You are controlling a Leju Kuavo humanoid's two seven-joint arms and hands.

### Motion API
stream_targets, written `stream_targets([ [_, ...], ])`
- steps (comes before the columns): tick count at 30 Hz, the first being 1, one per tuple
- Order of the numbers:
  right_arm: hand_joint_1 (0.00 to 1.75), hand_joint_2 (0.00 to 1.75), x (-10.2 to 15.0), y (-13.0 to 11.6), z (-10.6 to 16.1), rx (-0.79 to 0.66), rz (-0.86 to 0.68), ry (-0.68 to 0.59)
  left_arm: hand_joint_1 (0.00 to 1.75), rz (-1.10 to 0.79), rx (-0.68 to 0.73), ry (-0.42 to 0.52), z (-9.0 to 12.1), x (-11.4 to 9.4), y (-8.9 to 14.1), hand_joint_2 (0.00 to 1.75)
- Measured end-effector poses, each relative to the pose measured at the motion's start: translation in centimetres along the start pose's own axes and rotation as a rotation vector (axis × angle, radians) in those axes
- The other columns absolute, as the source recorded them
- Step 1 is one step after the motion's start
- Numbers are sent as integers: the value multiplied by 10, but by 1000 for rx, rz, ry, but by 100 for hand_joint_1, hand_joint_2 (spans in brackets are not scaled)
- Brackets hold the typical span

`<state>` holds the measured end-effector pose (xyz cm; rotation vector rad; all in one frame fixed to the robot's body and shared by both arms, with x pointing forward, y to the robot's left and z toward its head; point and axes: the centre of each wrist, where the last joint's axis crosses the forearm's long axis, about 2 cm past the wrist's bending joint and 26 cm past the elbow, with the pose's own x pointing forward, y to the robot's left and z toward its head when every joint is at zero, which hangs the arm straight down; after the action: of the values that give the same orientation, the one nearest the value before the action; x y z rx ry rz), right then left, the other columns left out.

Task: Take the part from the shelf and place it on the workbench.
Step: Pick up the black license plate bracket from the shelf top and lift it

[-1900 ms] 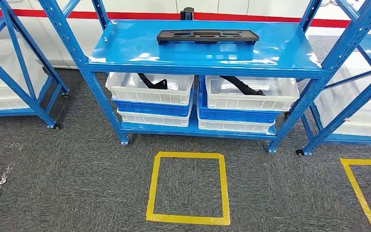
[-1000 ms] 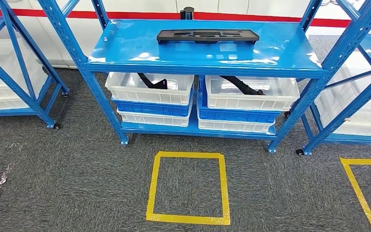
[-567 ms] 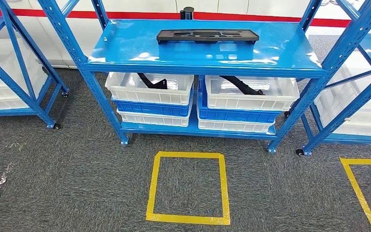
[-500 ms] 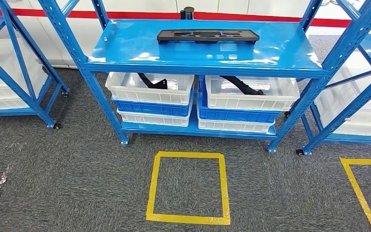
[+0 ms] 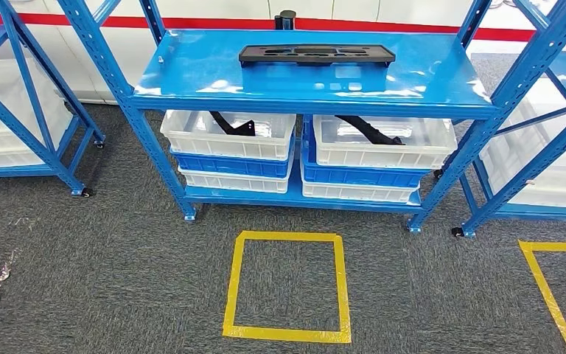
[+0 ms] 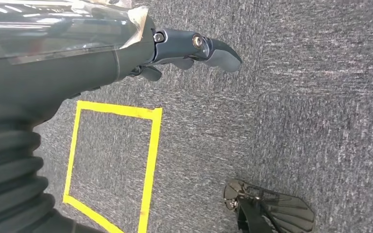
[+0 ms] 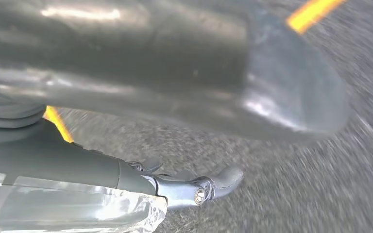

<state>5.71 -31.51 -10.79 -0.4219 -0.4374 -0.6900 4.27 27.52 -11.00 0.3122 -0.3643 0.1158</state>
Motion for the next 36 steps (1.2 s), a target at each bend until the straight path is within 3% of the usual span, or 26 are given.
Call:
stream_targets([
  [8, 0, 0, 17, -20, -14, -97, -263, -97, 0, 4, 41, -8, 0, 0, 1, 0],
  [12, 0, 0, 31, -35, -23, -142, -425, -193, 0, 18, 54, -10, 0, 0, 1, 175],
  [23, 0, 0, 78, -66, -38, -165, -756, -543, 0, 82, 48, 10, -1, -1, 5, 175],
  [36, 0, 0, 130, -83, -20, -125, -796, -922, 0, 126, 25, 21, -1, -1, 4, 175],
])
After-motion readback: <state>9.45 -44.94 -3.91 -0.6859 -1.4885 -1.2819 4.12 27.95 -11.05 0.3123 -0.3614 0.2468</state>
